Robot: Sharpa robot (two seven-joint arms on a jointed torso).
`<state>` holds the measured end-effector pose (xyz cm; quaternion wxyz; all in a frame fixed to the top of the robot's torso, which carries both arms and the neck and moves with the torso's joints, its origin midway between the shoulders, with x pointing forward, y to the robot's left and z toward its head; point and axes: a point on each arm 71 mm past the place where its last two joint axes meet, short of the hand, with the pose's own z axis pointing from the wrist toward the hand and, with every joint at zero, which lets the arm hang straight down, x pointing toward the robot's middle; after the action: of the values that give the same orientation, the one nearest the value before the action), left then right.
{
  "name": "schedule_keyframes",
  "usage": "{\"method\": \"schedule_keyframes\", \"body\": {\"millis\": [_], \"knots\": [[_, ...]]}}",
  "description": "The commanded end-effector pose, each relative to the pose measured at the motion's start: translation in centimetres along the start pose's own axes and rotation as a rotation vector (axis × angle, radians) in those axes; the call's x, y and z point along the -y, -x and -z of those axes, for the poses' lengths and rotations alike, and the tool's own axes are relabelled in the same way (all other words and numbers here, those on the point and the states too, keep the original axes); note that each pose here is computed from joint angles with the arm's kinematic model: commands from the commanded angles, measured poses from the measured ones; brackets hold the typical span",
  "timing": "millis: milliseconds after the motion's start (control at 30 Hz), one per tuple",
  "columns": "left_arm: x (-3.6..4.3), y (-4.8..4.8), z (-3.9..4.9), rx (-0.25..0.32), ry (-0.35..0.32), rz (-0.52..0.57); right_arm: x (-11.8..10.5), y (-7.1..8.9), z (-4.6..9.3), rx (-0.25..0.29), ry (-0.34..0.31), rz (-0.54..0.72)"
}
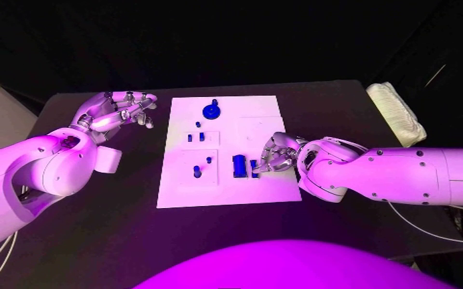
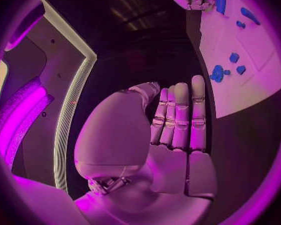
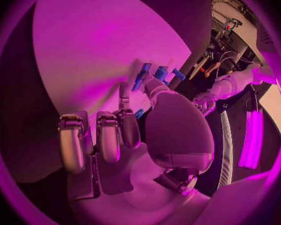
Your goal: Assemble the parts on the task board
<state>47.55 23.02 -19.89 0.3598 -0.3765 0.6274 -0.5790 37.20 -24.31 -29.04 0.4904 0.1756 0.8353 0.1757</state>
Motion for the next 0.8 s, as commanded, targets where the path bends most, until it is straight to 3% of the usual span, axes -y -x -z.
{"method": "schedule_keyframes", "body": {"millis": [33, 300, 400, 600, 800], "knots": [[0.12, -0.19, -0.06, -0.013, -0.008, 0.006, -0.2, 0.1, 0.1, 0.017, 0.037, -0.028], [-0.12, 0.07, -0.15, 0.008, -0.006, 0.027, -0.6, 1.2, 0.4, 0.069, 0.134, -0.191], [-0.36, 0.26, -0.24, 0.022, -0.009, 0.042, -0.8, 2.4, -0.1, 0.092, 0.186, -0.268], [-0.77, 1.00, -0.77, 0.071, -0.034, 0.079, -0.6, 6.2, -2.3, 0.144, 0.251, -0.437], [-1.46, 2.49, -1.77, 0.148, -0.068, 0.111, -0.4, 10.3, -5.4, 0.224, 0.289, -0.596]]}}
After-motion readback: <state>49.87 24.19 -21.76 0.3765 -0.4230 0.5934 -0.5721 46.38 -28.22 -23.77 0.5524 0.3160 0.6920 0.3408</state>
